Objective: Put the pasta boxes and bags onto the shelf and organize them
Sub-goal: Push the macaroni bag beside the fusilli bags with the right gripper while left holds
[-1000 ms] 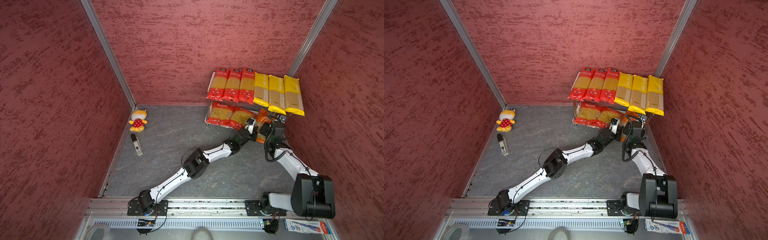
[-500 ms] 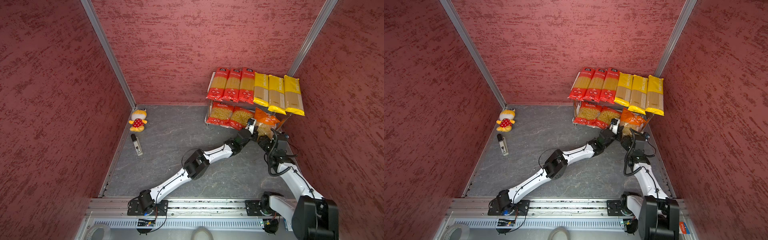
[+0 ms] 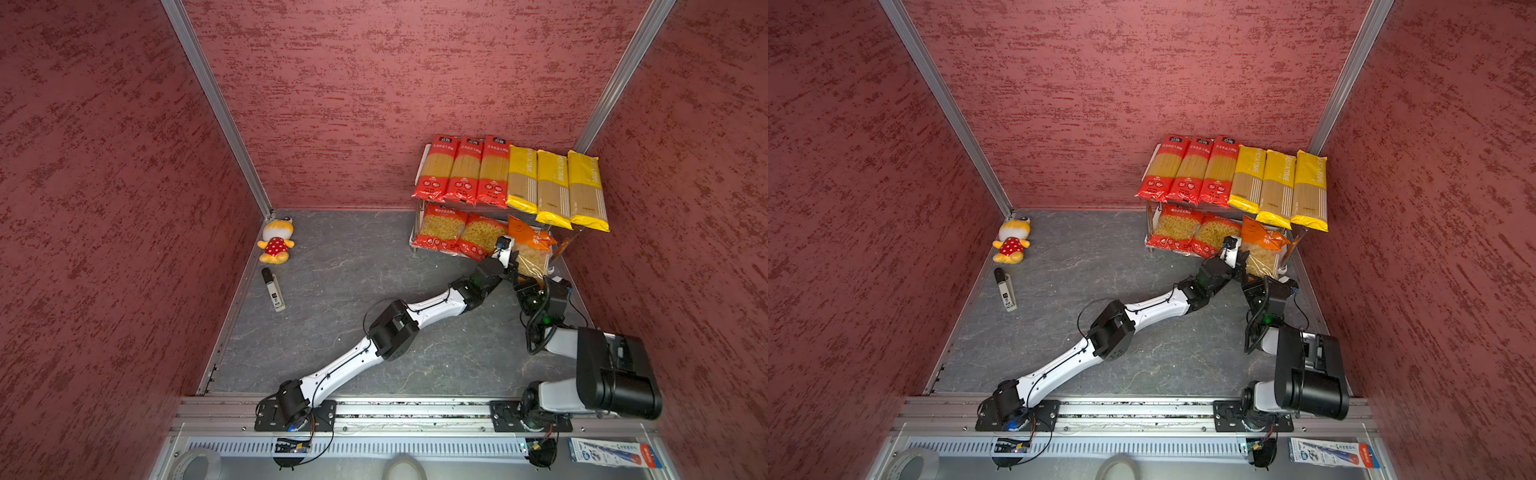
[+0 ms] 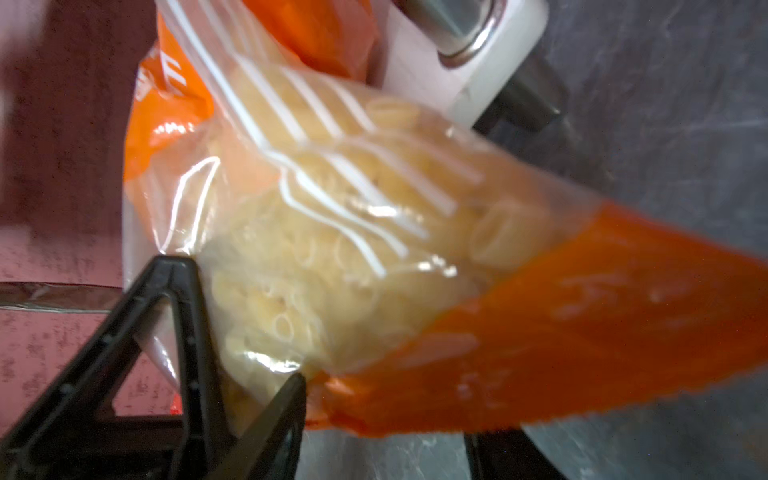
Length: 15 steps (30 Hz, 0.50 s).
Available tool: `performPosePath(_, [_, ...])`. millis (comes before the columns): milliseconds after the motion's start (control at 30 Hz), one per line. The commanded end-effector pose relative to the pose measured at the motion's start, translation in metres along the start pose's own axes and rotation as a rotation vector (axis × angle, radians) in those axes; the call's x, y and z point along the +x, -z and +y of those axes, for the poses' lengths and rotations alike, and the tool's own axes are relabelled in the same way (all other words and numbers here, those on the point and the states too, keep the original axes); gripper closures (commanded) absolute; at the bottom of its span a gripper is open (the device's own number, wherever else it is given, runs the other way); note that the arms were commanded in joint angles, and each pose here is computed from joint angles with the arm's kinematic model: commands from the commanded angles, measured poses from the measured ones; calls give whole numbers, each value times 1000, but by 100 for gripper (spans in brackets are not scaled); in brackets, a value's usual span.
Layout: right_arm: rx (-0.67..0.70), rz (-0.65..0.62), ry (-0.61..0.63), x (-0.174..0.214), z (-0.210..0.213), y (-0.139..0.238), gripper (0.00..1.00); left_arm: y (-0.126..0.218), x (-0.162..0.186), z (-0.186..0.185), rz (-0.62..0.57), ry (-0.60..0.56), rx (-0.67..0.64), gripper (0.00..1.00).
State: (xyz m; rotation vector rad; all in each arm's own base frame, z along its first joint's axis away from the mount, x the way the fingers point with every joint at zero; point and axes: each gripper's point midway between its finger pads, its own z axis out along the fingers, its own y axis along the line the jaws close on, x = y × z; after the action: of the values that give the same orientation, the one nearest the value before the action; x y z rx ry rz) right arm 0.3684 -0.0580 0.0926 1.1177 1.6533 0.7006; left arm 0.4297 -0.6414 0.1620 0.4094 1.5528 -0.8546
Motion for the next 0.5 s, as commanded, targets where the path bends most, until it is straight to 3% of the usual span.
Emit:
performPosePath(0, [-204,-130,-23,-39,57,-4,48,0,-35,-6,-110,15,34,97])
performPosePath(333, [-156,-207,-9,-73,57,-20,80,6,-37,-15,-87,-42,84,66])
performPosePath(467, [-135,-204,27,-75,52,-26,85,14,-50,-16,-121,-43,93,61])
